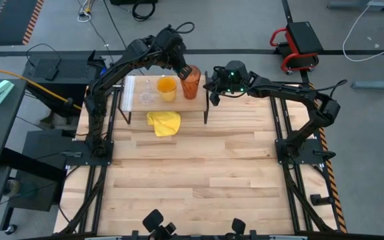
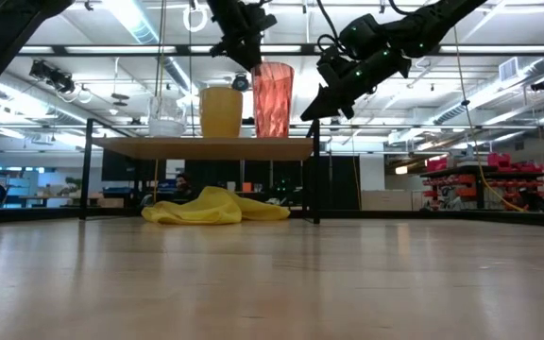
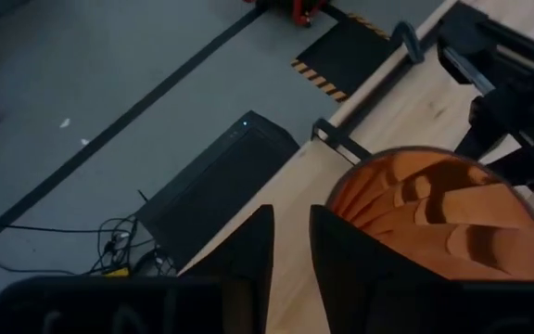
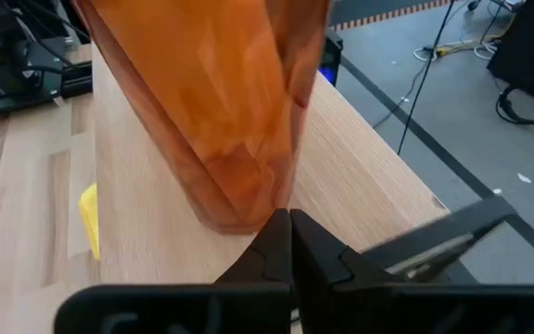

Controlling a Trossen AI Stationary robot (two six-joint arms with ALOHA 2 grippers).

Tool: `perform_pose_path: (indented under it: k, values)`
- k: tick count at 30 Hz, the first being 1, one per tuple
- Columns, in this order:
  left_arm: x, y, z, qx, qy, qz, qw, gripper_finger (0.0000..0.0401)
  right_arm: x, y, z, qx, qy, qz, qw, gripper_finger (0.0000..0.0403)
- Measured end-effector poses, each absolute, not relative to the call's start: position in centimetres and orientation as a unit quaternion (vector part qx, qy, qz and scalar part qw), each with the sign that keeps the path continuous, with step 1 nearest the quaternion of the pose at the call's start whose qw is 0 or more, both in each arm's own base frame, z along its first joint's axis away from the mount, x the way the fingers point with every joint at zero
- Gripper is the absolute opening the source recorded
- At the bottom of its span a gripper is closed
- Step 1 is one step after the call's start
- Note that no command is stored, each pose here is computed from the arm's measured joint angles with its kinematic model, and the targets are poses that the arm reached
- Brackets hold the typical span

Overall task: Stack small to large cups/mugs on shelf
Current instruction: Put the orange cup on the shelf, then return to Home Position

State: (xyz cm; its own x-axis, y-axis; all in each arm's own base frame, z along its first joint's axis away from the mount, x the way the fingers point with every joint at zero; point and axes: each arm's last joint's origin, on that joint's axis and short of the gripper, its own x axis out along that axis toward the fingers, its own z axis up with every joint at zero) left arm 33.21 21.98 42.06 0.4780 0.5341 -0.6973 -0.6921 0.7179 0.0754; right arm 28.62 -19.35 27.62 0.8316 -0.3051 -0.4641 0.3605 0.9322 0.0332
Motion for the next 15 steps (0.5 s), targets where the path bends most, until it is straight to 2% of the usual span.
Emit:
perform_pose_path:
  k: [8,15]
  values:
    - [31.4,20.7,44.4,-0.108,0.336,0.366,0.861,0.0085,27.9,-18.8,28.7,0.066,0.226,-0.177,0.956,0.0004]
    - [28.4,17.3,47.2,-0.135,0.317,0.364,0.865,0.0080,25.6,-16.7,31.6,0.087,0.215,-0.176,0.957,0.0004]
